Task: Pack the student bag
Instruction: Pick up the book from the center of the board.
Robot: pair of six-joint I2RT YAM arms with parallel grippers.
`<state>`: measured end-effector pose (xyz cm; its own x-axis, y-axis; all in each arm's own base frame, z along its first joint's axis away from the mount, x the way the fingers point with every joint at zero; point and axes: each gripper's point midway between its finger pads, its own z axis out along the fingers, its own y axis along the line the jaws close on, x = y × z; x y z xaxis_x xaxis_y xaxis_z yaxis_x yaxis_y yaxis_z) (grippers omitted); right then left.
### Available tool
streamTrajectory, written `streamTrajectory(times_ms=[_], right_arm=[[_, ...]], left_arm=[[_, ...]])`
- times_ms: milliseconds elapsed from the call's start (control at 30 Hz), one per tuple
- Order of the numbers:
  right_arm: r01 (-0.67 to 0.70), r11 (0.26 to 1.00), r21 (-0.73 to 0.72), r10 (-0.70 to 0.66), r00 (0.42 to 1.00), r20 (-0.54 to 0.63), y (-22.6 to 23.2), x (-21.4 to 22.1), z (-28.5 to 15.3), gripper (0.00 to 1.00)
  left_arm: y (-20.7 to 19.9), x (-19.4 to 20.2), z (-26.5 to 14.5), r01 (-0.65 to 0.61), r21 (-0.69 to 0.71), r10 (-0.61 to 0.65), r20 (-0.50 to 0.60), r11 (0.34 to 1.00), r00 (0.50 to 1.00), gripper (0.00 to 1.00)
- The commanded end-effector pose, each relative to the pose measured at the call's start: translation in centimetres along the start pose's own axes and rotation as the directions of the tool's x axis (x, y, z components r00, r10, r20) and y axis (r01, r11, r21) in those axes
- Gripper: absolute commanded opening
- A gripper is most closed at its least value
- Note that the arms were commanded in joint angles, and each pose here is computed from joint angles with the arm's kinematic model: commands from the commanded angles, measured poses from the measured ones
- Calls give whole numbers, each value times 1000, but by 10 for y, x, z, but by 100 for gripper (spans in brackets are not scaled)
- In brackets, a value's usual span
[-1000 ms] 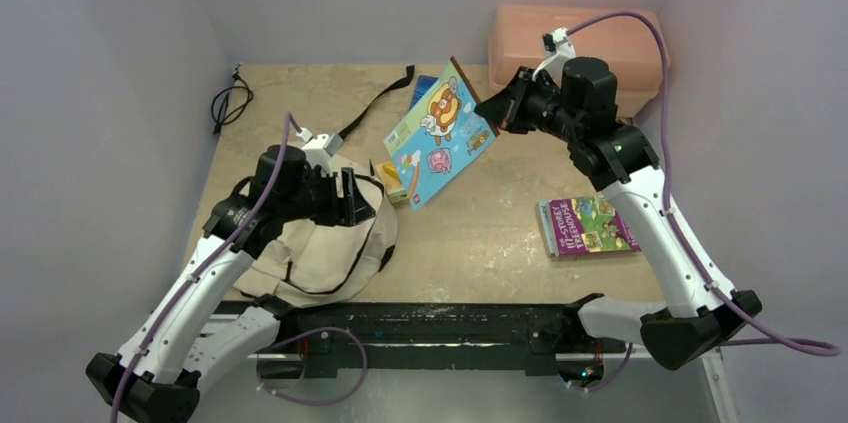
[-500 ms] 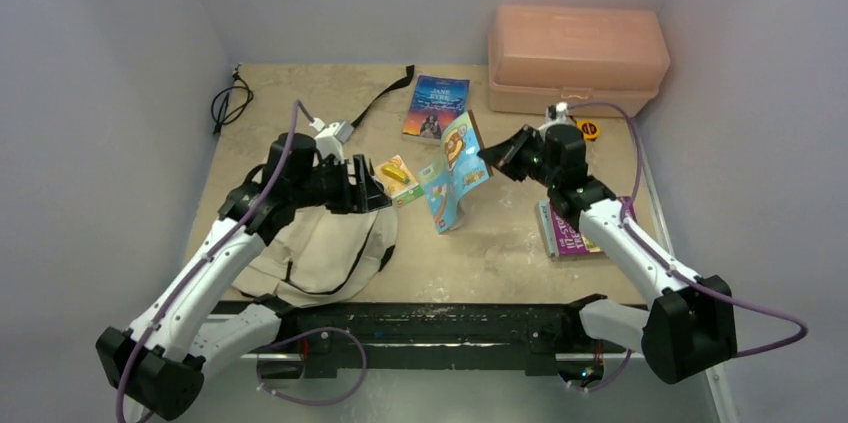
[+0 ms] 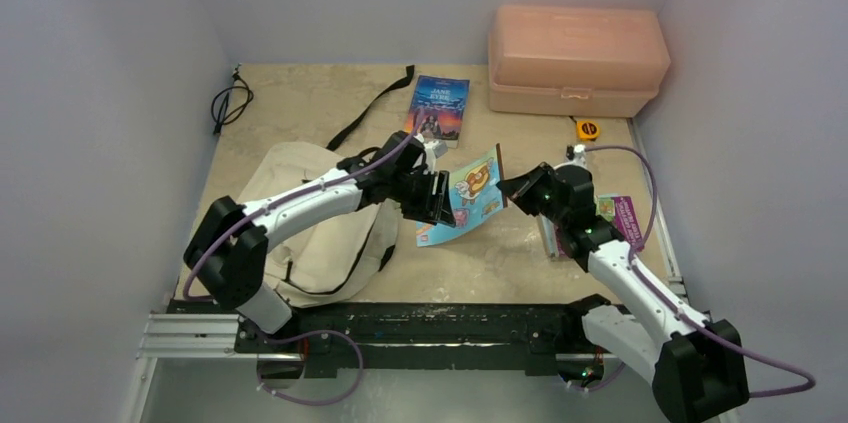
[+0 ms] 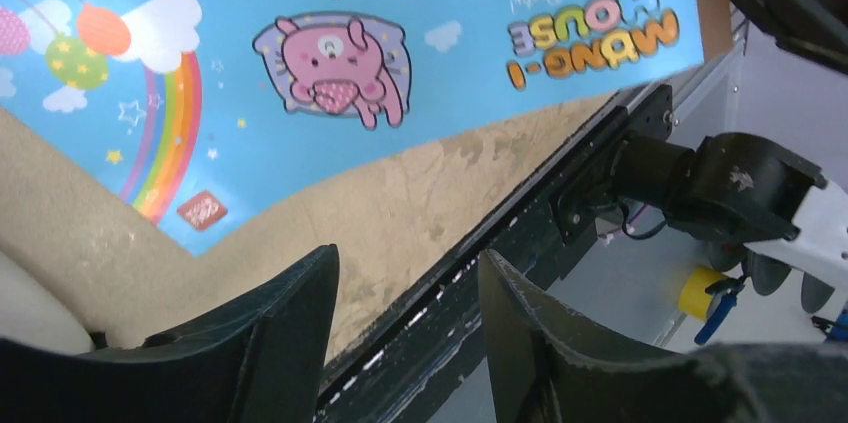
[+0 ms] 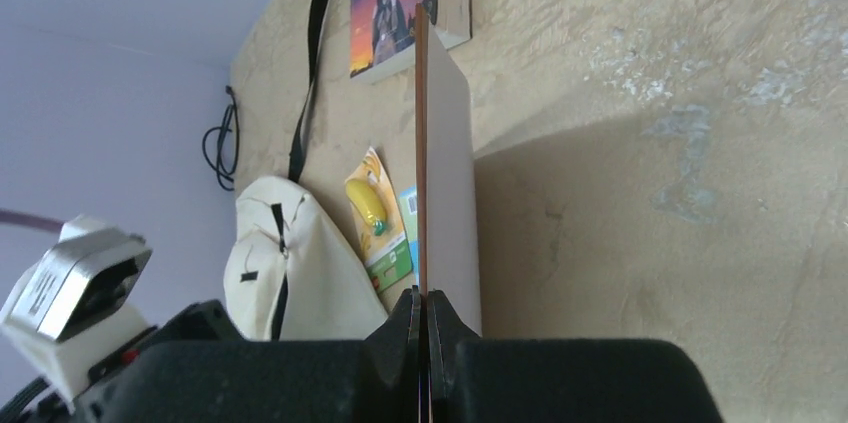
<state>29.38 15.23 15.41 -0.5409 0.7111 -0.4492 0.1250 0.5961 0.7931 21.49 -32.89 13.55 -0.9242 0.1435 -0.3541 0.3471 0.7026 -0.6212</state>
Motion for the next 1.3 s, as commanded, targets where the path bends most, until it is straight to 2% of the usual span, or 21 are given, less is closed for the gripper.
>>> streamTrajectory(times_ms=[0, 133, 233, 367, 400, 500, 667, 800, 900, 1000, 1067, 1133, 1267], right_arm=[[77, 996, 55, -74, 996, -51, -29, 17, -5, 0], [109, 991, 73, -102, 991, -86, -47, 31, -7, 3], [163, 984, 76, -152, 980, -127, -53, 37, -10, 18], [254, 963, 93, -231, 950, -210, -68, 48, -9, 46], [274, 955, 112, -241, 940, -242, -75, 51, -6, 49], [310, 945, 101, -255, 895, -366, -86, 61, 5, 51], [308, 951, 27, -261, 846, -465, -83, 66, 24, 55], [305, 950, -62, -292, 805, -517, -77, 67, 35, 51], [221, 961, -166, -275, 807, -522, -69, 67, 38, 48], [171, 964, -205, -257, 804, -536, -69, 66, 39, 35], [160, 963, -219, -257, 798, -545, -69, 69, 39, 18], [202, 963, -178, -267, 797, -542, -77, 64, 42, 1], [316, 946, -68, -305, 803, -512, -86, 45, 34, 0]], left_arm=[[-7, -27, 26, 5, 32, -7, 51, 999, 999, 52], [17, -17, 52, 29, -23, -29, 9, 999, 1000, 44], [40, -5, 70, 45, -82, -48, -30, 996, 998, 37], [65, 11, 77, 41, -156, -51, -60, 987, 997, 31], [69, 13, 77, 39, -168, -50, -60, 985, 997, 31], [80, 21, 78, 33, -201, -48, -70, 979, 996, 30], [89, 27, 78, 17, -230, -37, -83, 973, 996, 29], [93, 28, 77, -4, -241, -19, -93, 971, 995, 28], [91, 27, 75, -24, -238, 2, -93, 971, 996, 28], [84, 24, 69, -52, -227, 32, -89, 973, 995, 28], [73, 18, 60, -86, -208, 71, -80, 974, 994, 29], [58, 13, 43, -118, -191, 107, -69, 974, 992, 36], [28, -5, -17, -186, -193, 197, 41, 963, 980, 55]])
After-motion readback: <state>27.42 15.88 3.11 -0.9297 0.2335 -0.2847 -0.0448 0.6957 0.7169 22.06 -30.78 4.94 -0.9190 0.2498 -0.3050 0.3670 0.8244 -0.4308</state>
